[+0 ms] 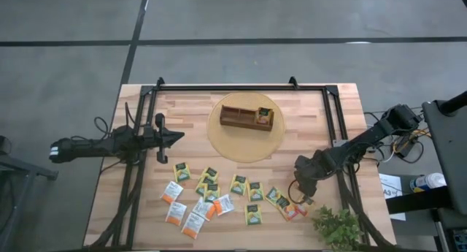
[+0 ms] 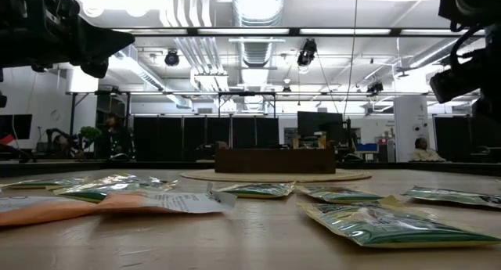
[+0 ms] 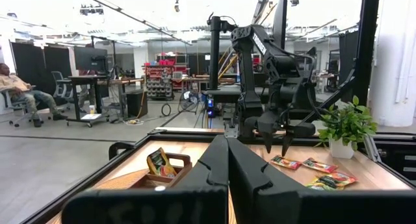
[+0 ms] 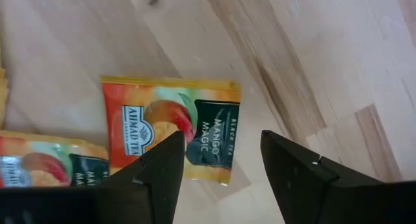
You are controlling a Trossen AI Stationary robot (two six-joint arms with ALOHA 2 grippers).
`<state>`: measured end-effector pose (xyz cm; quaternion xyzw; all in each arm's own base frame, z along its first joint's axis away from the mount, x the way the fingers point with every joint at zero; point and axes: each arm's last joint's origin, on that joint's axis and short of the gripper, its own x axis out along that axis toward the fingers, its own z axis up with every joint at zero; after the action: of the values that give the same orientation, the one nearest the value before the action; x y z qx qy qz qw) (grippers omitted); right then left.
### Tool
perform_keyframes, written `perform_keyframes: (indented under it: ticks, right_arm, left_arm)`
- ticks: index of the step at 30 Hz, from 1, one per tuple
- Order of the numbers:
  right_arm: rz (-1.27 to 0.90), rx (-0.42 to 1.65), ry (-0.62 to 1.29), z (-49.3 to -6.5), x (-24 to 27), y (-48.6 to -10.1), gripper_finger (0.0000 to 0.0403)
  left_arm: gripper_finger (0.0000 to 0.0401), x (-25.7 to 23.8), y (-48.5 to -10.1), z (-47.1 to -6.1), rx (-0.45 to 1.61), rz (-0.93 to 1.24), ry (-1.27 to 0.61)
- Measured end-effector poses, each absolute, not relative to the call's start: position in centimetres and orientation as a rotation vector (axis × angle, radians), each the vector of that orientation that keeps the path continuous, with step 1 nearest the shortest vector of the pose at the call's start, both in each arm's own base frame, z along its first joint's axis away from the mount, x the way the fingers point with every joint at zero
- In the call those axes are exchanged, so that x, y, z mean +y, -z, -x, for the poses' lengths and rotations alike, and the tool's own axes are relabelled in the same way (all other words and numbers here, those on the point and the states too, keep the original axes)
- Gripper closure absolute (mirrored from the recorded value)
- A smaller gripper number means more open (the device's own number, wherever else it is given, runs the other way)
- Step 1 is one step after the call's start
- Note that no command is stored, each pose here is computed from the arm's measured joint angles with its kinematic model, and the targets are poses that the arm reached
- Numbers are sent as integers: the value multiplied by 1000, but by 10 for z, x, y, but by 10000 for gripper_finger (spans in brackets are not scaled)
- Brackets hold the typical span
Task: Pick & Place Tea
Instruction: Put the top orange tea bag into the right section of wooden organizer
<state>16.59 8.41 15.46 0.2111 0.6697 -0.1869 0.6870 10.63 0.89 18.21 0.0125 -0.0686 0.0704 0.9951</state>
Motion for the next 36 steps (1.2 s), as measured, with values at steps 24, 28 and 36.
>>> perform_keyframes:
  ticks: [24,28,36]
  right_arm:
    - [-447,1497,403,-160,80,-134,312]
    - [-449,1494,399,-160,80,-134,382]
    - [-444,1476,410,-166,83,-142,394]
  left_arm:
    - [401,9,-182,-106,-137,-25,-141]
    - [401,9,-182,-106,-138,-25,-141]
    - [401,9,-182,-106,-138,-25,-140]
